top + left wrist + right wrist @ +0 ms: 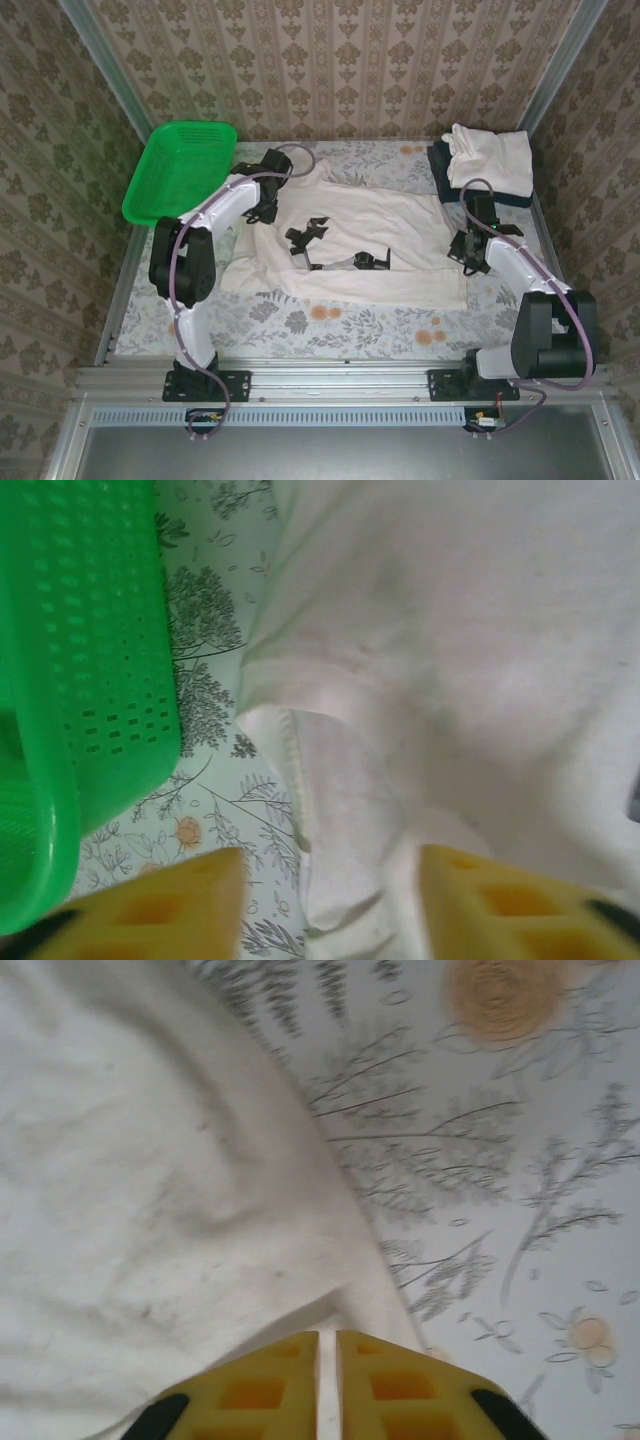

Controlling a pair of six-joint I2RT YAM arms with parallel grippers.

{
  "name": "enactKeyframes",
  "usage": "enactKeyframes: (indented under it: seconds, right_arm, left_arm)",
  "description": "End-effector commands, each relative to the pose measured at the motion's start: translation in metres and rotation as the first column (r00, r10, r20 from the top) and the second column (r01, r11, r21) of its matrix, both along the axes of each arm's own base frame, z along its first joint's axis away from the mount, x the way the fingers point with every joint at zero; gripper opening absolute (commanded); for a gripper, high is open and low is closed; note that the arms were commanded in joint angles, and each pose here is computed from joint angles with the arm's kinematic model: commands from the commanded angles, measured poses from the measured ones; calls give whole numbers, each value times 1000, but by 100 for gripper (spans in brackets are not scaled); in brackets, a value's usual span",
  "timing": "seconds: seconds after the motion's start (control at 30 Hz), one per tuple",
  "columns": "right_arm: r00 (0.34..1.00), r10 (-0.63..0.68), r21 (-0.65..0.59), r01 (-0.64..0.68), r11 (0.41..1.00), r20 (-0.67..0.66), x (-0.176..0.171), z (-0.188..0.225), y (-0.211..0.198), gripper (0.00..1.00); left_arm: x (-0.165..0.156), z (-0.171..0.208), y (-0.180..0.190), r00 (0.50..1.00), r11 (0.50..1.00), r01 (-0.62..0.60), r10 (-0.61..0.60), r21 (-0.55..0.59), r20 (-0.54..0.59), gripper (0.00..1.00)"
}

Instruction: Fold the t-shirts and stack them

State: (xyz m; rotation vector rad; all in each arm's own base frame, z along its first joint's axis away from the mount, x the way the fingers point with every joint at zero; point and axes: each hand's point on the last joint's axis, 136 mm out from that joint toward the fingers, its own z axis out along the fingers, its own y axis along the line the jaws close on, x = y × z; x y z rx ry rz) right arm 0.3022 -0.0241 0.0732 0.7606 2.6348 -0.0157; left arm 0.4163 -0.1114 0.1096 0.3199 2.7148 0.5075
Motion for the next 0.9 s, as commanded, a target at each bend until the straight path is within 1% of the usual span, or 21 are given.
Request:
enactKeyframes:
  seconds: [0.0,0.07,0.13,0.17,0.23,0.3,0.33,0.4,0.43,0.5,0.53,0.57,0.6,0.73,0.83,0.87]
  right_arm:
    - [987,154,55,-156,986,43,5,5,54,26]
    - [972,232,64,-233,970,21,0,-2,82,34]
    - [952,303,66,-300,952,-37,-4,-18,102,38]
    - [947,311,53,-307,950,-77,-8,-24,103,39]
    - [940,294,-2,-298,954,-172,-15,-39,92,40]
    - [935,267,-47,-285,957,-233,-22,-48,81,42]
    - [932,259,-48,-280,959,-253,-26,-52,79,43]
    - [930,260,-23,-275,961,-262,-31,-57,81,46]
    - [931,264,-1,-273,962,-251,-32,-58,85,46]
    - [934,275,37,-274,961,-229,-31,-61,91,48]
    - [935,270,41,-268,963,-231,-31,-62,90,49]
    - [933,269,37,-268,963,-237,-31,-63,89,49]
    - [933,264,31,-264,964,-245,-31,-63,87,50]
    - [939,226,50,-220,974,-259,-34,-66,77,52]
    - [943,204,69,-192,979,-263,-36,-68,69,53]
    - [943,198,73,-185,980,-266,-37,-68,67,53]
  left_arm:
    - [-9,10,26,997,997,-73,73,17,5,71]
    - [-22,11,34,994,993,-111,111,-41,9,84]
    - [-42,13,47,986,980,-163,165,-115,14,97]
    - [-52,11,50,983,970,-181,185,-160,12,100]
    - [-80,3,56,971,935,-230,237,-271,-5,100]
    - [-106,-9,56,962,896,-262,272,-359,-23,100]
    - [-122,-19,57,956,882,-283,289,-378,-41,100]
    - [-144,-35,58,944,850,-323,322,-416,-74,100]
    - [-151,-44,55,942,833,-329,326,-445,-87,100]
    - [-157,-59,44,941,795,-331,316,-508,-118,100]
    - [-158,-65,40,941,783,-333,310,-526,-134,98]
    - [-159,-70,39,940,781,-339,307,-524,-150,92]
    - [-160,-74,41,937,788,-349,309,-508,-165,82]
    - [-156,-76,51,934,815,-356,310,-457,-176,38]
    - [-152,-71,59,932,815,-363,320,-452,-171,19]
    - [-151,-70,63,929,814,-369,328,-448,-170,17]
